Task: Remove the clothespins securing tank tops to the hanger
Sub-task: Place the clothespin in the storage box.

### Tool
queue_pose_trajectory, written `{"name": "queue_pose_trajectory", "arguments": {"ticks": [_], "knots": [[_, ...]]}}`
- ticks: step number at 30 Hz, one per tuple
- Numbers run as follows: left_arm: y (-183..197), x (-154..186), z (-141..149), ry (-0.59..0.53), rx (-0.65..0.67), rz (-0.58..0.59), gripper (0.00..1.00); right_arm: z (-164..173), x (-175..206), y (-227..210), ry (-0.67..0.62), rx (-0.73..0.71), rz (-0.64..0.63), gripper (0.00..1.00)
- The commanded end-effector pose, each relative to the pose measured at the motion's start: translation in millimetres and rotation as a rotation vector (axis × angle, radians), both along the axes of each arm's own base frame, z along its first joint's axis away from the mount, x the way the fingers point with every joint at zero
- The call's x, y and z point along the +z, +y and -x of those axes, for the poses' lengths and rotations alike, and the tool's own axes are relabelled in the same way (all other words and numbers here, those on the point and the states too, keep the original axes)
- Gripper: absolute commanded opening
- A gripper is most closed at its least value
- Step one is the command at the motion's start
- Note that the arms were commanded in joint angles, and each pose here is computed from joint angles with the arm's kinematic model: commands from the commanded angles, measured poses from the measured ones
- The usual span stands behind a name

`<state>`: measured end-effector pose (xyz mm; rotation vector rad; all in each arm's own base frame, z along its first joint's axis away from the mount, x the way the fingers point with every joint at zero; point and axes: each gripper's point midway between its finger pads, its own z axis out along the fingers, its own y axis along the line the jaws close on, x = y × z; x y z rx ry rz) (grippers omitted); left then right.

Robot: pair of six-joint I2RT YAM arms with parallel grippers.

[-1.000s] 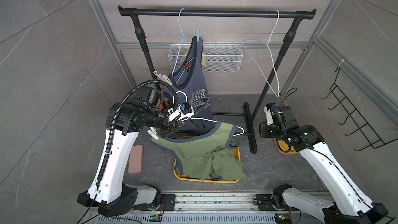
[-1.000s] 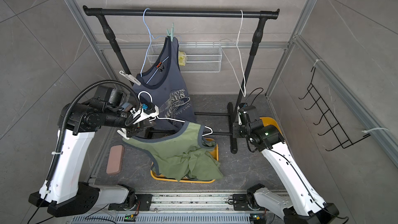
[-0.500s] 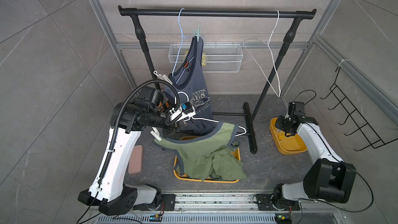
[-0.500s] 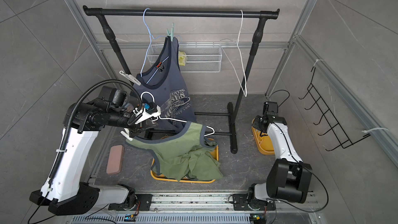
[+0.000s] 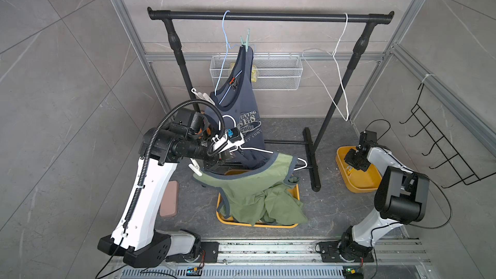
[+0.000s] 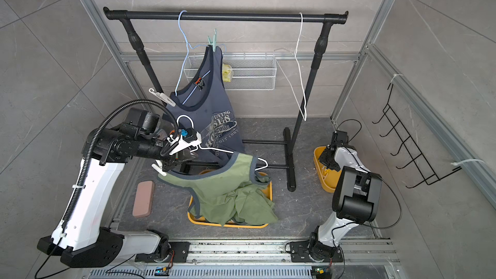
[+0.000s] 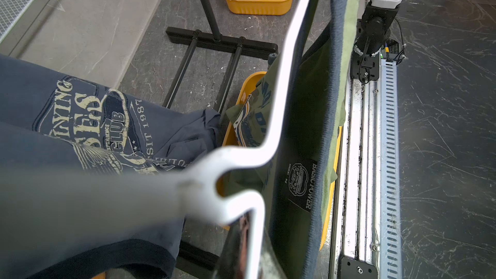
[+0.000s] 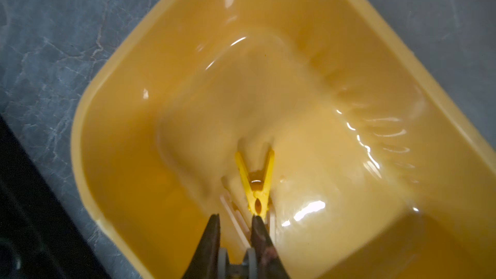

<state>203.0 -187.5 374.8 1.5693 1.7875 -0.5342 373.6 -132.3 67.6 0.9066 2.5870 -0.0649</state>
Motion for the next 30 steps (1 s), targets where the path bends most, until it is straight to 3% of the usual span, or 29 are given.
{"name": "queue_pose_trajectory", "arguments": {"ticks": [1, 15, 22, 27, 30], "knots": [[-8.4, 14.8, 7.6, -0.012, -0.030, 0.072, 0.00, -6.0, 0.0, -8.9, -0.007, -0.028, 0.009, 0.27], [-11.3, 10.6, 7.3, -0.009, -0.044, 0.063, 0.00, -9.5, 19.6, -6.2, -0.055, -0.034, -0.020, 0.55], [-13.6, 9.7, 5.5, -0.010, -0.053, 0.060, 0.00, 10.2, 68.5, 15.2, -0.189, -0.025, -0.064, 0.52], [-15.5, 8.3, 4.6, -0.003, -0.062, 0.053, 0.00, 54.6, 111.5, 68.7, -0.326, 0.089, -0.181, 0.48], [-17.0, 8.8, 5.6, 0.009, -0.064, 0.053, 0.00, 77.8, 145.0, 114.7, -0.452, 0.229, -0.311, 0.47]]}}
